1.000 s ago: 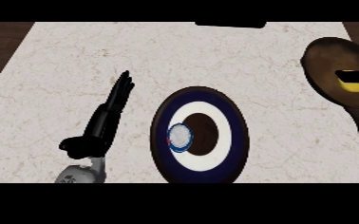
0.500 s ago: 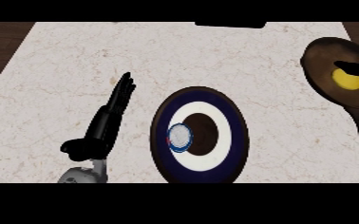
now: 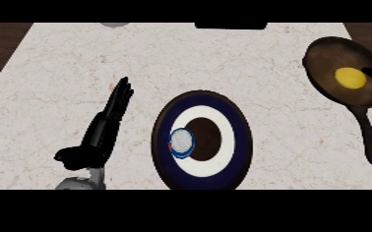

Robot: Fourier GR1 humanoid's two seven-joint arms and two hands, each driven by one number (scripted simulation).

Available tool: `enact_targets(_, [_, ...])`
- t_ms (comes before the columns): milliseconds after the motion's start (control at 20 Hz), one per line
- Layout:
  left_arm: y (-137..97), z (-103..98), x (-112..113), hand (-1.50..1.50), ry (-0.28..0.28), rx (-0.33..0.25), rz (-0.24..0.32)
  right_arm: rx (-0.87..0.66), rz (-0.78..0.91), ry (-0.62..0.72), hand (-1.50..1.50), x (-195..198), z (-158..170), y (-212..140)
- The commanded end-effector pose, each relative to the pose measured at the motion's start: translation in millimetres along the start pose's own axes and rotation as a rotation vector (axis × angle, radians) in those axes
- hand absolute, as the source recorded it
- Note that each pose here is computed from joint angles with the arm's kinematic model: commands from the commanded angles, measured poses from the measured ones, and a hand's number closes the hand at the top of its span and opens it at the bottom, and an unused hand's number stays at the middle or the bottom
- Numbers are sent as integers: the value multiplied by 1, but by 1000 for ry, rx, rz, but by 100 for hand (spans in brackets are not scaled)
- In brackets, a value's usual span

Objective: Pick the lemon from the plate and place it in the pan

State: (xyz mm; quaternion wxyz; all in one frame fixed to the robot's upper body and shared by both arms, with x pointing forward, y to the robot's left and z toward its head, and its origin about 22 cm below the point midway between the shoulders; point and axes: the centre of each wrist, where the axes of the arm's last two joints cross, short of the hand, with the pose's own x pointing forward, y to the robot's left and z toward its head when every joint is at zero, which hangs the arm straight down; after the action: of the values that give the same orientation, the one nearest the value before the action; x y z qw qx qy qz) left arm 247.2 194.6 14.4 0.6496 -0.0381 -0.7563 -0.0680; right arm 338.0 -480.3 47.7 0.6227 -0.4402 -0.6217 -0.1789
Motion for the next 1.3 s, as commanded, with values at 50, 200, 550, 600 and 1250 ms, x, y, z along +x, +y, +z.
enact_targets(50, [4, 15, -9, 0, 17, 28, 5, 131, -162, 5, -150, -38, 14, -23])
enact_targets(200, [-6, 13, 2, 0, 14, 22, -3, 172, -161, -52, -150, -53, 20, -37])
enact_targets(550, [16, 10, -11, 0, 37, 26, 17, 237, -129, -96, -150, -67, 36, -34])
enact_targets(600, [14, 12, -13, 0, 22, 51, -16, 248, -125, -100, -150, -64, 37, -37])
enact_targets(1250, [4, 5, 7, 0, 18, 28, 6, 250, -53, -80, -150, -71, 66, -46])
